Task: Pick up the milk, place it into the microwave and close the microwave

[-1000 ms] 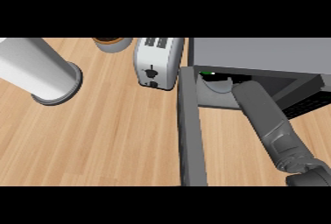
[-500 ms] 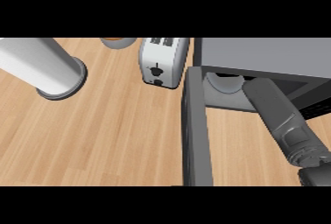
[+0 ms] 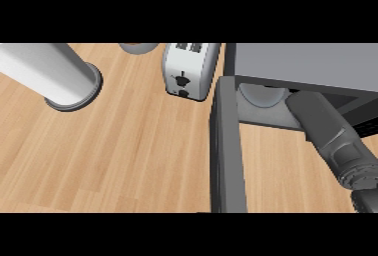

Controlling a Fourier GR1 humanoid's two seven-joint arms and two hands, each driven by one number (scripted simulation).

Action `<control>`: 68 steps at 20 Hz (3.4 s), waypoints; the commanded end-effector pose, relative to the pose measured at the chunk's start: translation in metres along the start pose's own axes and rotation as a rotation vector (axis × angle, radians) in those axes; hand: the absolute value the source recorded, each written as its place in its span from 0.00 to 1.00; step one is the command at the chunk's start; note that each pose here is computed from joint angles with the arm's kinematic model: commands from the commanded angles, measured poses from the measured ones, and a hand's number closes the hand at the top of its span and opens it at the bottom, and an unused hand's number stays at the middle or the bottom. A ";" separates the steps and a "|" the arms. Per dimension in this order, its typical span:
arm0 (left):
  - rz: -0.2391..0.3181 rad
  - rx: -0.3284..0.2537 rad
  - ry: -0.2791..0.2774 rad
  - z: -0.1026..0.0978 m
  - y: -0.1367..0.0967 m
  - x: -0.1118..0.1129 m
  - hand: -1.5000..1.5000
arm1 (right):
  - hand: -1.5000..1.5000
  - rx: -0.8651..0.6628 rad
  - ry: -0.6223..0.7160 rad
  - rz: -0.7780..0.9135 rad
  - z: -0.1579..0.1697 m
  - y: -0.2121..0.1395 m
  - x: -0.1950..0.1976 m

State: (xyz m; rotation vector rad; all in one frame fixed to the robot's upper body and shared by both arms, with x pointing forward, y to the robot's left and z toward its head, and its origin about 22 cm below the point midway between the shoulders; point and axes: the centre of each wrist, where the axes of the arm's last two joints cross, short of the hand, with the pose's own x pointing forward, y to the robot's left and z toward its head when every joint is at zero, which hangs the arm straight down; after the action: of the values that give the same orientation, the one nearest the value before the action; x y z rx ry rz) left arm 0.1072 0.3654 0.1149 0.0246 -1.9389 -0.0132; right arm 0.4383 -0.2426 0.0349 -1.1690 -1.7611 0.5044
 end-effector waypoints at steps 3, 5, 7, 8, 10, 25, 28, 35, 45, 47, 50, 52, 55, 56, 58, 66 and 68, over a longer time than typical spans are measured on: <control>-0.007 -0.041 0.022 -0.008 0.000 -0.006 0.00 | 0.00 0.034 -0.096 -0.065 -0.010 -0.001 0.014; -0.004 -0.074 0.022 -0.006 -0.006 -0.005 0.00 | 0.00 0.058 -0.098 -0.097 -0.006 0.003 0.016; 0.016 -0.101 0.019 -0.011 -0.006 -0.011 0.00 | 0.00 0.093 -0.123 -0.147 0.001 0.013 0.023; -0.001 -0.112 0.028 -0.010 -0.006 -0.007 0.00 | 0.00 0.103 -0.126 -0.157 -0.008 0.009 0.030; 0.020 -0.150 0.017 -0.013 -0.011 -0.008 0.00 | 0.00 0.123 -0.118 -0.201 -0.005 0.007 0.022; 0.112 -0.291 0.005 -0.026 -0.041 -0.032 0.00 | 0.00 0.209 -0.014 -0.692 0.031 0.029 0.011; 0.109 -0.306 0.025 -0.034 -0.040 -0.034 1.00 | 0.00 0.242 0.029 -0.749 0.033 0.027 0.004; 0.150 -0.365 0.045 -0.049 -0.075 -0.032 1.00 | 0.00 0.332 0.020 -0.983 0.069 0.042 -0.011; 0.164 -0.441 0.120 -0.057 -0.128 -0.039 1.00 | 0.00 0.350 0.051 -1.045 0.157 0.055 -0.047; 0.153 -0.457 0.127 -0.060 -0.124 -0.052 1.00 | 0.00 0.394 0.057 -1.010 0.173 0.038 -0.078; 0.109 -0.519 0.098 -0.055 -0.145 -0.043 1.00 | 0.00 0.351 0.071 -1.034 0.185 0.040 -0.072; 0.135 -0.520 0.119 -0.065 -0.150 -0.033 1.00 | 0.00 0.320 0.086 -1.018 0.188 0.020 -0.092; 0.101 -0.529 0.107 -0.078 -0.162 -0.057 1.00 | 0.00 0.354 0.104 -1.032 0.200 0.012 -0.089; 0.087 -0.527 0.089 -0.091 -0.182 -0.052 1.00 | 0.00 0.332 0.091 -1.028 0.222 0.002 -0.109; 0.021 -0.635 0.065 -0.096 -0.201 -0.065 1.00 | 0.00 0.334 0.101 -1.005 0.229 0.007 -0.097; -0.047 -0.766 0.173 -0.089 -0.258 -0.121 1.00 | 0.00 0.320 0.041 -0.985 0.247 -0.058 -0.112; -0.068 -0.774 0.185 -0.082 -0.268 -0.135 1.00 | 0.00 0.318 0.014 -1.000 0.266 -0.078 -0.117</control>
State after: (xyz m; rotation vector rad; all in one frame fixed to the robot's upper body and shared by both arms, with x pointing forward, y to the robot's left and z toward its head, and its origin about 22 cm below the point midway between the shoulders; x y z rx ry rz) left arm 0.2381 0.1246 0.0448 -0.4289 -1.6849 -0.6908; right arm 0.2136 -0.3302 -0.1019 -0.0048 -1.8787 0.1220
